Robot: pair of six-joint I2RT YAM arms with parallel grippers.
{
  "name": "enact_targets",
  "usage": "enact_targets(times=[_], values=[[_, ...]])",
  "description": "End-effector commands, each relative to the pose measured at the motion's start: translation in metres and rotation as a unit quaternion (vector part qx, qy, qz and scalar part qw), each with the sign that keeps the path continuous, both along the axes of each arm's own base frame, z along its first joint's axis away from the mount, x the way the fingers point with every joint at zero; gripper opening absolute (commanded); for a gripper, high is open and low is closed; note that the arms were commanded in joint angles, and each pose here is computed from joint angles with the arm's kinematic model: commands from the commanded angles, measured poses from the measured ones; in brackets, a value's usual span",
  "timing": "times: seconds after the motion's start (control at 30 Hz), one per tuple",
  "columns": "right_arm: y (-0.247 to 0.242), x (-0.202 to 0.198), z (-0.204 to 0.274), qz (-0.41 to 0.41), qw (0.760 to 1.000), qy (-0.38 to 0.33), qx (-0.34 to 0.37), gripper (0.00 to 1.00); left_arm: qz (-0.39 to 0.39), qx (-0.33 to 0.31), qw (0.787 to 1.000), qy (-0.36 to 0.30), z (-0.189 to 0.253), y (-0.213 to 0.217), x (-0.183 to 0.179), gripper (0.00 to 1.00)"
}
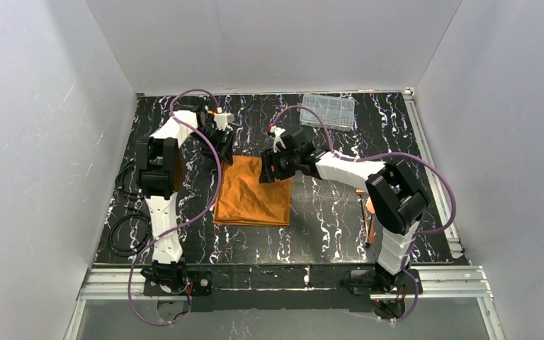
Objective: Fold the napkin into a case and place the utensils inside
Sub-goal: Pick up the lower triangle-folded napkin from the center of the board.
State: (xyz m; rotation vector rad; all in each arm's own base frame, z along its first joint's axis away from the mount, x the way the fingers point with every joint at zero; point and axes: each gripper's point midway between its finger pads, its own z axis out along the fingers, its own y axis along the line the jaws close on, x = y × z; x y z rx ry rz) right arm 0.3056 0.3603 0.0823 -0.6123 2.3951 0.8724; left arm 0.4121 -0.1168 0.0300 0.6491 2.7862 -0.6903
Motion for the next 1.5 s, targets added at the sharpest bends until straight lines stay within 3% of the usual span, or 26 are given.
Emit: enact_targets(times=[0.0, 0.23, 0.57, 0.73, 0.97, 1.1, 1.27, 1.33, 1.43, 1.47], values=[[0.009, -0.006, -0.014, 0.01, 0.999, 0.024, 0.019, 0.66, 0.002, -0.042, 0.998, 0.05, -0.011, -0.015, -0.02, 0.63], [0.011, -0.016, -0.037, 0.018, 0.999, 0.04, 0.012, 0.61, 0.009, -0.074, 0.996, 0.058, -0.008, -0.025, -0.023, 0.46], [0.012, -0.024, -0.046, 0.025, 0.999, 0.048, 0.008, 0.6, -0.003, -0.05, 0.999, 0.016, 0.001, -0.016, -0.019, 0.3], [0.007, -0.029, -0.055, 0.022, 0.998, 0.055, 0.001, 0.59, -0.02, -0.036, 0.999, -0.036, 0.016, -0.01, -0.016, 0.32], [0.001, -0.031, -0.062, 0.022, 0.998, 0.055, -0.015, 0.57, -0.036, -0.043, 0.996, -0.066, 0.032, -0.011, -0.014, 0.45], [-0.002, -0.032, -0.064, 0.021, 0.998, 0.056, -0.022, 0.56, -0.035, -0.065, 0.995, -0.064, 0.037, -0.018, -0.015, 0.41], [-0.004, -0.034, -0.063, 0.022, 0.998, 0.058, -0.022, 0.55, -0.022, -0.049, 0.997, -0.059, 0.027, -0.01, -0.01, 0.36], [-0.005, -0.035, -0.064, 0.021, 0.998, 0.059, -0.022, 0.54, -0.016, -0.054, 0.997, -0.056, 0.025, -0.008, -0.007, 0.31], [-0.005, -0.037, -0.064, 0.021, 0.998, 0.061, -0.021, 0.54, -0.02, -0.062, 0.996, -0.054, 0.025, -0.009, -0.007, 0.13], [-0.005, -0.037, -0.064, 0.02, 0.998, 0.061, -0.02, 0.53, -0.023, -0.068, 0.996, -0.056, 0.028, -0.011, -0.008, 0.02]])
